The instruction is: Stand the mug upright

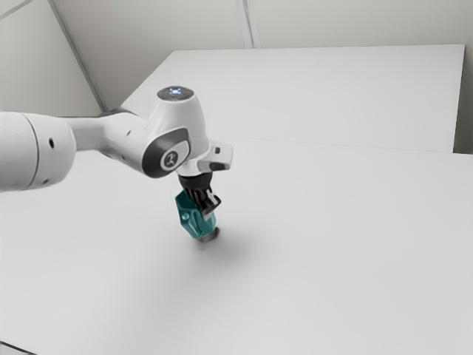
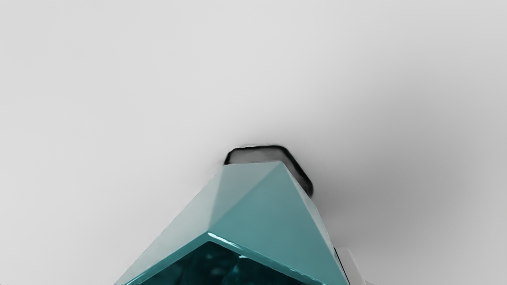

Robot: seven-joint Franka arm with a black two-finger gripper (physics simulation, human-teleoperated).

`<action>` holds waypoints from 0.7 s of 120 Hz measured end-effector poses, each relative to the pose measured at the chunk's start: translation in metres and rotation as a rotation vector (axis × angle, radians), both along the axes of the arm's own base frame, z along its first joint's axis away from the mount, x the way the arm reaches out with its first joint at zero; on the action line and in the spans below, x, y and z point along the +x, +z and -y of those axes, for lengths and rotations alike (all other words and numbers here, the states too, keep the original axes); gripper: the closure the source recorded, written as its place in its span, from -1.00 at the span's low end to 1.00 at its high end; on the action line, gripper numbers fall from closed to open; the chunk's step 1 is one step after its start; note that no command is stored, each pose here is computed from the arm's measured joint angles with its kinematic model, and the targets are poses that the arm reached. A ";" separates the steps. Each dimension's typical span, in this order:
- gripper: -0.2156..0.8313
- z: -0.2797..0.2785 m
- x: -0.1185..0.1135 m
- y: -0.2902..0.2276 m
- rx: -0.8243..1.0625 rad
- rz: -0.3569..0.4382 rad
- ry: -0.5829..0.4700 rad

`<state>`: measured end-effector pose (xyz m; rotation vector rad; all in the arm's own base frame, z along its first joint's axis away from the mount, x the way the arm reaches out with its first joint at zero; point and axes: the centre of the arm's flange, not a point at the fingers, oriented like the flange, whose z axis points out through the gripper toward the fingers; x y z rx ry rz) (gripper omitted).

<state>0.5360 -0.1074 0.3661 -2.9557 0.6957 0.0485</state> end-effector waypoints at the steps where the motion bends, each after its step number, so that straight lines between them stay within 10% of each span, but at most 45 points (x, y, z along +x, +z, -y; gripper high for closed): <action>1: 0.91 0.000 0.000 -0.001 0.000 0.000 0.002; 84: 0.78 -0.007 0.001 -0.024 -0.015 -0.001 0.088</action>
